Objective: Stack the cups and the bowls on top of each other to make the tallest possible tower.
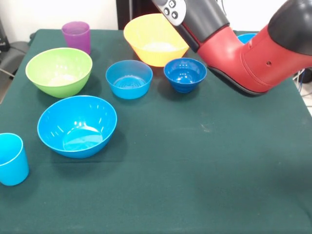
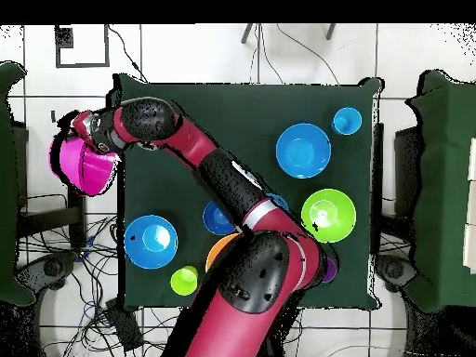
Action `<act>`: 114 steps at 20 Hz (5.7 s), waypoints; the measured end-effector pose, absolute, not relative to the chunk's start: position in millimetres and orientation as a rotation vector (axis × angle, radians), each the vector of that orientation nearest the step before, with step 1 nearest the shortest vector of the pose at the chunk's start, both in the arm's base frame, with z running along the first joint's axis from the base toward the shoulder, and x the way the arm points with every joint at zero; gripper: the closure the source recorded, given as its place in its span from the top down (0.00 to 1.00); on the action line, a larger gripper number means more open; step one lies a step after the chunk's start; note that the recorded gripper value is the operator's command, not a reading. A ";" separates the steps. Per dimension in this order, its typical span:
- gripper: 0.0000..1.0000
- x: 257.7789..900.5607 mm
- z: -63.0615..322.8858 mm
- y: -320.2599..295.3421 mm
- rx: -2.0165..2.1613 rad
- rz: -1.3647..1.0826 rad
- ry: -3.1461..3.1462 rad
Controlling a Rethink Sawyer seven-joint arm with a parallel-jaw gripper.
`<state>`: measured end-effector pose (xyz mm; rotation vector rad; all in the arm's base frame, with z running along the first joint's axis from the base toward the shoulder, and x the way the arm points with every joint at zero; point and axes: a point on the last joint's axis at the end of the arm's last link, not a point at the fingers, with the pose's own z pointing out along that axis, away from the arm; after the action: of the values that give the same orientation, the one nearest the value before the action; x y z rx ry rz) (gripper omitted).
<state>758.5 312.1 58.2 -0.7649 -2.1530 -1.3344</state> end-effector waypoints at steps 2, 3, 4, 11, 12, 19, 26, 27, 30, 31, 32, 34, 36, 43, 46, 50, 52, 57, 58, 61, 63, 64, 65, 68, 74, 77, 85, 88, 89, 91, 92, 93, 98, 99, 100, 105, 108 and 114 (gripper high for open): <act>0.00 757.1 58.5 313.6 -0.758 -1.358 -2.128; 0.00 756.3 58.0 314.7 -0.752 -1.380 -2.108; 0.00 756.3 57.9 314.9 -0.750 -1.386 -2.103; 0.00 754.2 52.7 320.5 -0.682 -1.521 -2.028; 0.00 752.0 51.8 322.3 -0.654 -1.542 -2.016; 0.00 732.5 47.8 324.1 -0.456 -1.571 -1.948; 0.00 727.6 54.2 312.9 -0.369 -1.554 -1.927; 0.00 727.9 54.8 311.4 -0.364 -1.553 -1.928; 0.00 730.0 56.4 306.9 -0.342 -1.544 -1.936; 0.00 731.1 57.0 304.9 -0.327 -1.537 -1.940; 0.00 732.1 57.4 303.7 -0.318 -1.533 -1.942; 0.00 735.7 58.5 299.4 -0.279 -1.513 -1.944; 0.00 738.3 59.4 296.7 -0.252 -1.500 -1.943; 0.00 750.1 65.8 290.5 -0.139 -1.473 -1.922; 0.00 752.9 67.0 287.9 -0.103 -1.473 -1.916; 0.00 756.1 63.4 281.9 -0.059 -1.490 -1.907; 0.00 757.7 60.7 278.7 -0.043 -1.501 -1.903; 0.00 760.1 50.2 271.0 -0.018 -1.530 -1.893; 0.00 760.1 48.3 269.8 -0.015 -1.534 -1.891; 0.00 759.7 41.7 263.4 0.004 -1.543 -1.882; 0.00 759.5 39.0 259.8 0.017 -1.546 -1.878; 0.00 759.4 36.8 257.1 0.025 -1.545 -1.878; 0.00 759.5 35.3 255.3 0.029 -1.544 -1.879; 0.00 759.1 28.7 246.6 0.051 -1.533 -1.885; 0.00 756.7 23.3 239.3 0.079 -1.500 -1.898; 0.00 756.2 20.8 235.9 0.083 -1.480 -1.912; 0.00 756.4 15.4 222.8 0.098 -1.423 -1.938; 0.00 755.4 13.6 217.5 0.105 -1.401 -1.941; 0.00 755.4 13.0 215.9 0.107 -1.395 -1.943; 0.00 755.5 12.3 213.5 0.109 -1.385 -1.947; 0.00 756.0 11.9 211.6 0.110 -1.379 -1.951; 0.00 756.4 12.0 210.9 0.110 -1.378 -1.951; 0.00 757.6 12.6 204.9 0.115 -1.366 -1.949; 0.00 758.0 12.6 202.5 0.118 -1.359 -1.950; 0.00 758.1 12.8 201.5 0.119 -1.357 -1.949; 0.00 758.6 13.0 193.9 0.137 -1.342 -1.946; 0.00 759.8 12.3 188.0 0.154 -1.339 -1.952; 0.00 761.6 12.9 175.8 0.198 -1.347 -1.948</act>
<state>761.6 175.8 12.9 0.1981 -1.9476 -1.3474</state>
